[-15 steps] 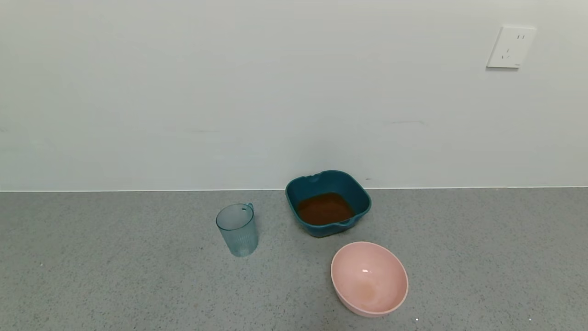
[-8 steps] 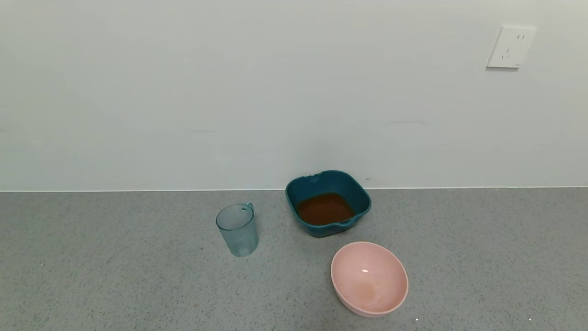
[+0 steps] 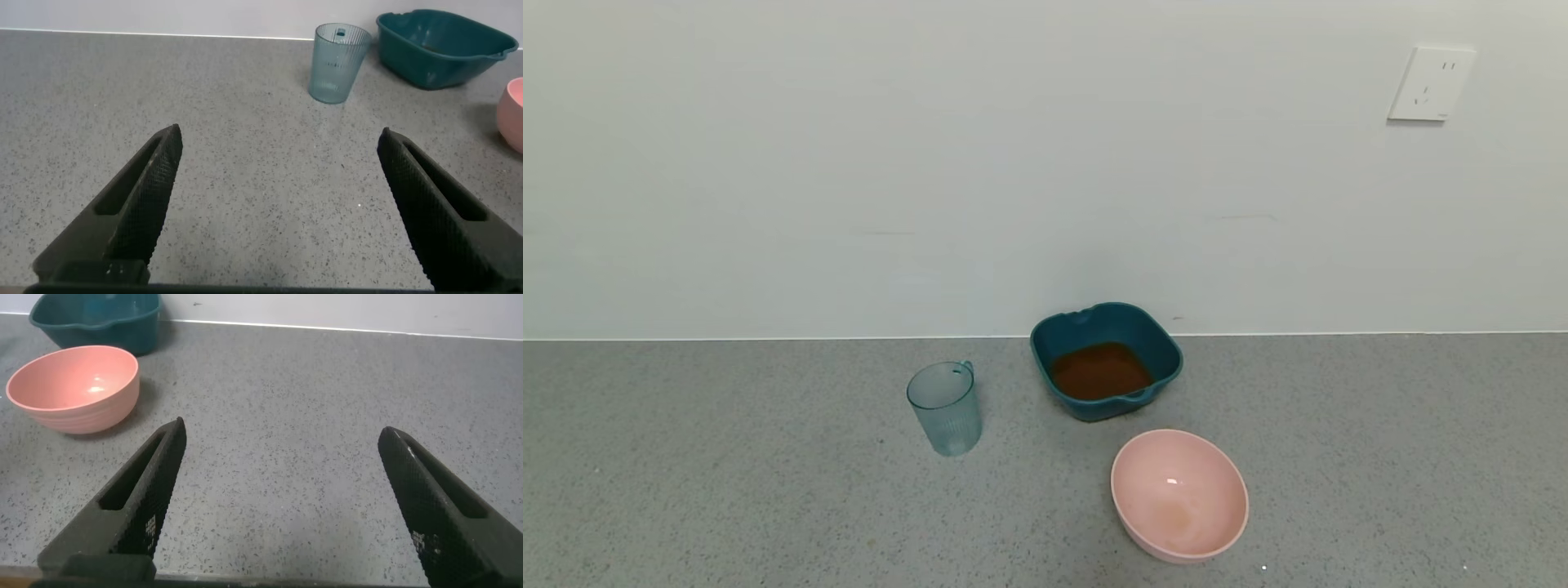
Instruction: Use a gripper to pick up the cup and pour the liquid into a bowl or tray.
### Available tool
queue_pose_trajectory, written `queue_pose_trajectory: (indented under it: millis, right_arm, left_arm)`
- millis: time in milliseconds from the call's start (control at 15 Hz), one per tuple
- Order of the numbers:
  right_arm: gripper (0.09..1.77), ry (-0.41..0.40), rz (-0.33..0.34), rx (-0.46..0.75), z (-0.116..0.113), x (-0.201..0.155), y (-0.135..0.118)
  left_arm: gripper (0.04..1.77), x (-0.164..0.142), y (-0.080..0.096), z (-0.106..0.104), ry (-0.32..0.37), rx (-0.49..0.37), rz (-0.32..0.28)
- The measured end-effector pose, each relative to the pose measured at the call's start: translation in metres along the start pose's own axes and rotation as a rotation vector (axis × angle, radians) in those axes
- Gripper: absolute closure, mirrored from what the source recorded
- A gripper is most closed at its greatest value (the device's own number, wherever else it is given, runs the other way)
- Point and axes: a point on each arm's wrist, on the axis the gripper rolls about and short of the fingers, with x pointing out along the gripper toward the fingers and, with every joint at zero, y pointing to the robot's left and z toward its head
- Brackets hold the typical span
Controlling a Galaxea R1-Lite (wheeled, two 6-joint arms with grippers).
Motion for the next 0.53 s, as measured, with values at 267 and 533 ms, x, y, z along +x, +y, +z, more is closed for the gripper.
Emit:
queue_pose_trajectory:
  millis: [267, 533]
  right_arm:
    - [0.15, 0.0, 0.0, 0.0, 0.0, 0.0, 0.0]
    - [0.15, 0.0, 0.0, 0.0, 0.0, 0.0, 0.0]
  left_arm:
    - [0.09, 0.0, 0.0, 0.0001, -0.002, -0.003, 0.0]
    - [0.09, 0.0, 0.0, 0.0002, -0.001, 0.012, -0.001]
